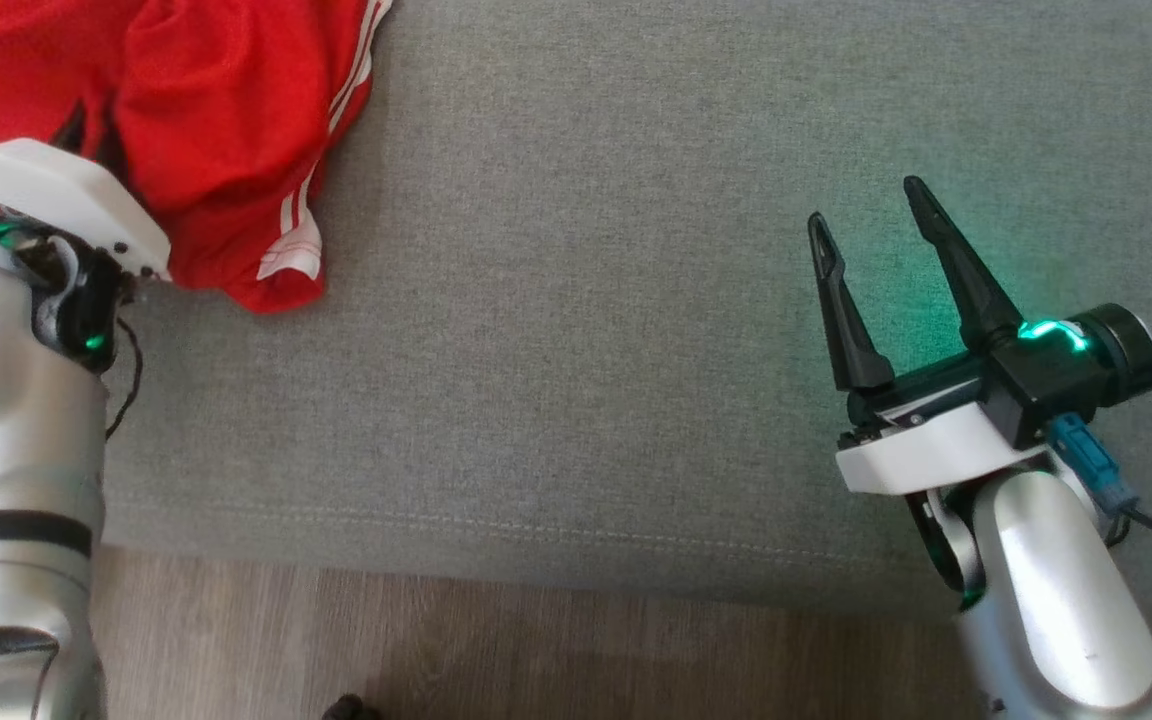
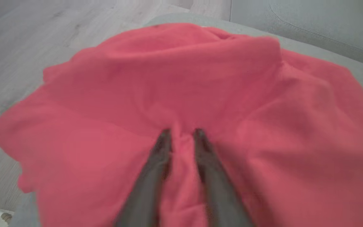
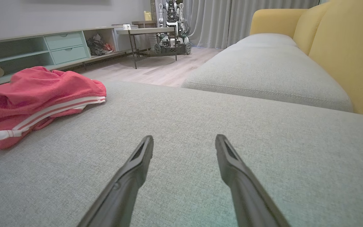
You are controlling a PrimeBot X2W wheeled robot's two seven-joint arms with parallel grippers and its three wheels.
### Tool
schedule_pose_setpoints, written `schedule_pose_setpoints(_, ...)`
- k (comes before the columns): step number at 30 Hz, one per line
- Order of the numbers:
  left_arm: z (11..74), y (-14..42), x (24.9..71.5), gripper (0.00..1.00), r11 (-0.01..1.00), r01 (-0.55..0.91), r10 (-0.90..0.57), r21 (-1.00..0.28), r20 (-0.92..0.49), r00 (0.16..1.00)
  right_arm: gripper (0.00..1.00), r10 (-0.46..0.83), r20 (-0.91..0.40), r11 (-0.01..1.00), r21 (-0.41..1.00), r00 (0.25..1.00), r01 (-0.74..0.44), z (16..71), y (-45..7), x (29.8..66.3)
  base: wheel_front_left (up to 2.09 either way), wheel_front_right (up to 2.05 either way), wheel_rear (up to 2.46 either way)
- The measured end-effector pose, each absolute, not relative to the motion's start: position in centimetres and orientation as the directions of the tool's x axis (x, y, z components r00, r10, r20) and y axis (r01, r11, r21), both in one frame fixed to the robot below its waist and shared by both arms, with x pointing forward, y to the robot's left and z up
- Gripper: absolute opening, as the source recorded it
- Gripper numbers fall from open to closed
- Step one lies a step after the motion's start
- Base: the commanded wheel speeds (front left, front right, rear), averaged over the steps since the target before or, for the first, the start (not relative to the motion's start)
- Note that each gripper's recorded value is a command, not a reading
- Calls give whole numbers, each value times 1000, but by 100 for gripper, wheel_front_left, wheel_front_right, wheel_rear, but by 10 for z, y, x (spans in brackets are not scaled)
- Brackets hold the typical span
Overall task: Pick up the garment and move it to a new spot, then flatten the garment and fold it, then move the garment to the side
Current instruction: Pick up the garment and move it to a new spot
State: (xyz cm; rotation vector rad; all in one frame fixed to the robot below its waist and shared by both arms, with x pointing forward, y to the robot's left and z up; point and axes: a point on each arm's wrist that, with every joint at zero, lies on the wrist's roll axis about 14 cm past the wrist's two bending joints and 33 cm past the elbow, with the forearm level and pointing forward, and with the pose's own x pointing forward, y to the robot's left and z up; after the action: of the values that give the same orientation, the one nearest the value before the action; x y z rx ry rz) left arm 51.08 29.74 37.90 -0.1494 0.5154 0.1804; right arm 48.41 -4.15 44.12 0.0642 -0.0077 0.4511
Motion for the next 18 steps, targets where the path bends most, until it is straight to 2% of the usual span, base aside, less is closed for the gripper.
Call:
schedule_pose_setpoints(8,415,307,516,0,974,-211,172,-85,-332,927,100,439,49,896,48,897,-441,455,-40,483,0,0,0)
schedule_pose_setpoints(18,518,317,523,0,973,-206,204,-108,-31,978,100,455,120,885,54,882,-463,493,-32,470,0,0,0)
